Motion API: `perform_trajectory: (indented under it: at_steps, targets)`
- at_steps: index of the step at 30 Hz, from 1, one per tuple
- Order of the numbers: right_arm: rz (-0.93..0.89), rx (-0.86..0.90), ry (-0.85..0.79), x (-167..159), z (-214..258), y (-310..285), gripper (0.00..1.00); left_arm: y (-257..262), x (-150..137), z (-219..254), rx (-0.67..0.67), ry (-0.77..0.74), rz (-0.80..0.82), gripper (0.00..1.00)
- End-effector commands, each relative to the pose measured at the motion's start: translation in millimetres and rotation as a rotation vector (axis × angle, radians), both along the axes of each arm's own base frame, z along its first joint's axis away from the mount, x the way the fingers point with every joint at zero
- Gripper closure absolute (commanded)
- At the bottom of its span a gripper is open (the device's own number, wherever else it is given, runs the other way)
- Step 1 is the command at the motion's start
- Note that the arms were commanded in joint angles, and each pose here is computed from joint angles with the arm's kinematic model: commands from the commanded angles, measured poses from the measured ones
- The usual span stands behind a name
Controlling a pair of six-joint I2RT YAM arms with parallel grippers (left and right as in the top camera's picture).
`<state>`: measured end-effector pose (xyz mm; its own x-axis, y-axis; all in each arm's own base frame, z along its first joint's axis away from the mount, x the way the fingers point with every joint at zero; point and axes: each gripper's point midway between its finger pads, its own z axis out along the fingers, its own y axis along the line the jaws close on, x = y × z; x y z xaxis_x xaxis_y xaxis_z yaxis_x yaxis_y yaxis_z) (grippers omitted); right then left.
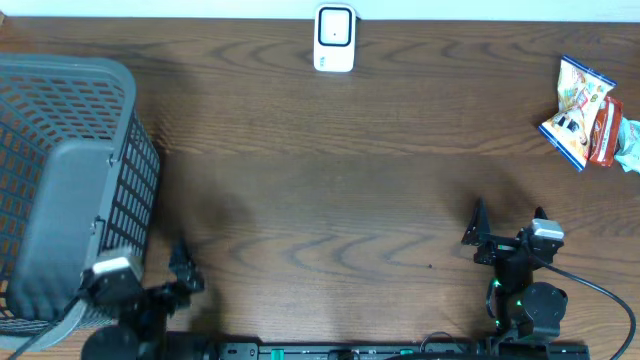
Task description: Scan the item barcode
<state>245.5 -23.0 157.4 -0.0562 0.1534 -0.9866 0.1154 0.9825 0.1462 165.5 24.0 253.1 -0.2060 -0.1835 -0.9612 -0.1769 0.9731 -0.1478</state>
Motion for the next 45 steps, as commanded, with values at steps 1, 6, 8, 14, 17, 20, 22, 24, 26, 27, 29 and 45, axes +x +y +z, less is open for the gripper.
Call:
perform_trajectory:
  at_steps: [1,6,8,14,17,20,22,24,26,27,29,45]
  targets:
    - [-0.008,0.013,0.0,0,-1,-2,0.01,-2,25,-30,-0.008,0.002,0.001,0.02]
    - [-0.008,0.013,0.0,0,-1,-2,0.01,-4,51,-56,-0.012,-0.042,0.001,0.02]
    - [-0.009,0.013,0.0,0,-1,-2,0.01,-5,57,-63,-0.014,-0.06,0.001,0.02]
    - [-0.008,0.013,0.0,0,-1,-2,0.01,-2,66,-90,-0.014,-0.07,0.016,0.02]
    - [-0.008,0.013,0.0,0,-1,-2,0.01,1,67,-103,-0.012,-0.043,0.03,0.02]
    - [-0.008,0.013,0.0,0,-1,-2,0.01,3,67,-112,-0.01,-0.023,0.04,0.02]
    - [-0.008,0.013,0.0,0,-1,-2,0.01,4,67,-119,-0.009,-0.009,0.043,0.02]
    - [-0.009,0.013,0.0,0,-1,-2,0.01,4,68,-119,-0.009,-0.014,0.043,0.02]
    - [-0.009,0.013,0.0,0,-1,-2,0.01,4,68,-119,-0.009,-0.014,0.043,0.02]
    - [-0.008,0.013,0.0,0,-1,-2,0.01,4,68,-119,-0.009,-0.014,0.043,0.02]
    - [-0.008,0.013,0.0,0,-1,-2,0.01,4,71,-111,-0.012,-0.055,0.043,0.02]
    - [-0.008,0.013,0.0,0,-1,-2,0.01,-3,77,-114,-0.021,-0.094,0.007,0.02]
